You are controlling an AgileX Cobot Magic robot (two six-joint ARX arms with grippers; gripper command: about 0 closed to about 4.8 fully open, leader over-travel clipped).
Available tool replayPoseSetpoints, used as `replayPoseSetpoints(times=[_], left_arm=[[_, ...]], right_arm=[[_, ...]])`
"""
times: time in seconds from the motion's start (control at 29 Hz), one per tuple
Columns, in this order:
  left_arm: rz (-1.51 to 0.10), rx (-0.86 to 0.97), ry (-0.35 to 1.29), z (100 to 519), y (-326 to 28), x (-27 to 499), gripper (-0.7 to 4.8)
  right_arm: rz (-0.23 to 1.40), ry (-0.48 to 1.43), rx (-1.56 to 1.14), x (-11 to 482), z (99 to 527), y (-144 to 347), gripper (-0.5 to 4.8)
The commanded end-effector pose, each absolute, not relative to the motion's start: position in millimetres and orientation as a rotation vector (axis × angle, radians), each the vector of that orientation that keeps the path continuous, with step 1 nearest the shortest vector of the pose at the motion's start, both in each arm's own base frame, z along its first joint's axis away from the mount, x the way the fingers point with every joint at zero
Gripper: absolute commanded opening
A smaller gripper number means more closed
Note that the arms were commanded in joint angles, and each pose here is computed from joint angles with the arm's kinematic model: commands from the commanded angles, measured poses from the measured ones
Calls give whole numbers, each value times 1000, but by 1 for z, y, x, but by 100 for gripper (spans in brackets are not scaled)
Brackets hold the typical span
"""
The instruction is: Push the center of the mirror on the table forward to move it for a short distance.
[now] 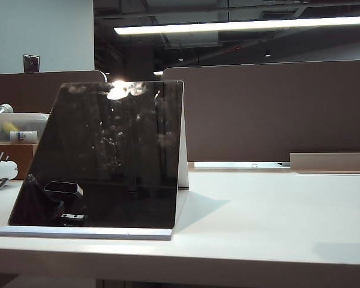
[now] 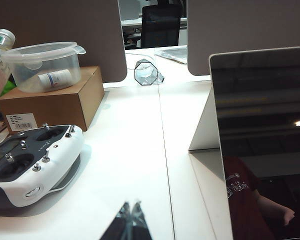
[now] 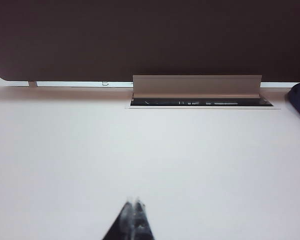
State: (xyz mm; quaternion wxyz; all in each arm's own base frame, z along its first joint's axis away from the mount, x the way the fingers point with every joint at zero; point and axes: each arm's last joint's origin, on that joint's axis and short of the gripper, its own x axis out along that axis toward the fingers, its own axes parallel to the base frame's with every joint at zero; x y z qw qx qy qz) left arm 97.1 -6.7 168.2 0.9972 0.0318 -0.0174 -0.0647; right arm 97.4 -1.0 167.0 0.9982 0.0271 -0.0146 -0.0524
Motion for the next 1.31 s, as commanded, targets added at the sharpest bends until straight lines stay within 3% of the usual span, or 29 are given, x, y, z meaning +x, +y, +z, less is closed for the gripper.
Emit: replayPoseSetpoints(times=[0.03, 0.45, 0.76, 1.0, 1.31], left_arm=[[-134, 64, -48, 169, -7, 97, -5], [-138, 36, -47, 170, -7, 97, -5], [-141, -54, -45, 170, -7, 97, -5], [-151, -258, -43, 171, -7, 97, -5], [-404, -283, -18, 176, -14, 94, -5]], right_arm=[[-106, -39, 55, 98, 167, -1, -5], [-84, -38, 56, 98, 167, 1, -5], [263, -20, 59, 92, 166, 34, -5], [490, 52, 35, 85, 161, 57, -5], [672, 161, -24, 77, 151, 76, -5]])
